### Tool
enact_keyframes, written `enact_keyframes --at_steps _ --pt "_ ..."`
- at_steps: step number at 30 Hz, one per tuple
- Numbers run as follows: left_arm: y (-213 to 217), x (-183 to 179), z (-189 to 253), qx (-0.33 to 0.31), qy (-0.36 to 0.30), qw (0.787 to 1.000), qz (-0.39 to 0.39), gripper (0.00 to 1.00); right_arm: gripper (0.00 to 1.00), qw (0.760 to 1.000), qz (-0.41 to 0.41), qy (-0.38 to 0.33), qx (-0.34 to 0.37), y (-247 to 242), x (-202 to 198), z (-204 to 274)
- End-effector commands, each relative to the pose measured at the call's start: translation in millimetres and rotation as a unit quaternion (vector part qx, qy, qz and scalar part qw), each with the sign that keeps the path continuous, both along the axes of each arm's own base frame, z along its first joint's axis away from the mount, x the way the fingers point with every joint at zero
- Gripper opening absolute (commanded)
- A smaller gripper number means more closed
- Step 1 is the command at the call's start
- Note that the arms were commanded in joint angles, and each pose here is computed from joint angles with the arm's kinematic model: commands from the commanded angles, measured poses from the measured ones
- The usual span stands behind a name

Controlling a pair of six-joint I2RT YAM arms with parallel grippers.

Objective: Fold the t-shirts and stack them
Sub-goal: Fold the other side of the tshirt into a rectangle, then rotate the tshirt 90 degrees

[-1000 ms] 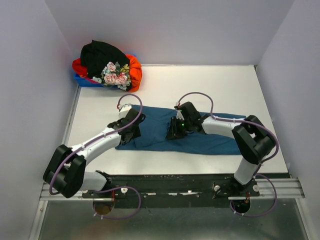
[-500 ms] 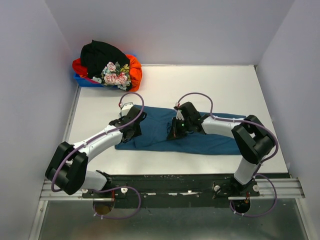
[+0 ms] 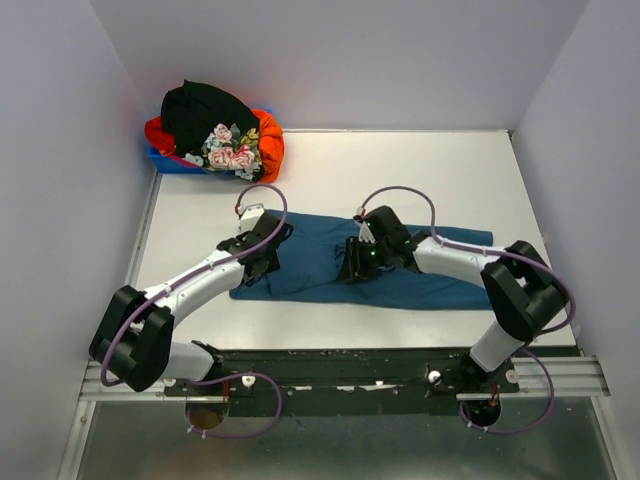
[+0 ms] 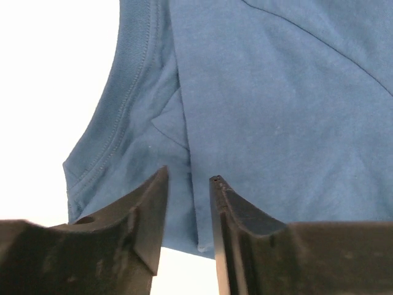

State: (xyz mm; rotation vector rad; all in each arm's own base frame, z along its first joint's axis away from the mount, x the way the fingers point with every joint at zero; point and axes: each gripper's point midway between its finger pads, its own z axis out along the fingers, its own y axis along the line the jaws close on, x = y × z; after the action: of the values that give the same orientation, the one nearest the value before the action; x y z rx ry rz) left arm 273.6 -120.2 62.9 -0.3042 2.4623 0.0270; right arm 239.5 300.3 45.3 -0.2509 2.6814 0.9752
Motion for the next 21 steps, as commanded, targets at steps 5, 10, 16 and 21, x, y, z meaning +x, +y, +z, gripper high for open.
enact_keyframes --at_steps 5,10,16,21 --pt "20 8 29 -0.008 -0.073 0.994 0.075 0.03 0.09 0.985 -0.077 -0.113 -0.103 -64 16 39" --pt "16 13 34 -0.04 -0.099 0.99 0.089 0.0 0.01 0.966 -0.135 -0.154 -0.158 -111 7 49" --pt "9 20 24 -0.049 -0.074 0.988 0.128 0.0 0.01 0.933 -0.253 -0.129 -0.222 -166 -14 40" --pt "7 33 17 -0.039 -0.065 0.985 0.154 0.0 0.01 0.929 -0.271 -0.099 -0.231 -179 -33 27"
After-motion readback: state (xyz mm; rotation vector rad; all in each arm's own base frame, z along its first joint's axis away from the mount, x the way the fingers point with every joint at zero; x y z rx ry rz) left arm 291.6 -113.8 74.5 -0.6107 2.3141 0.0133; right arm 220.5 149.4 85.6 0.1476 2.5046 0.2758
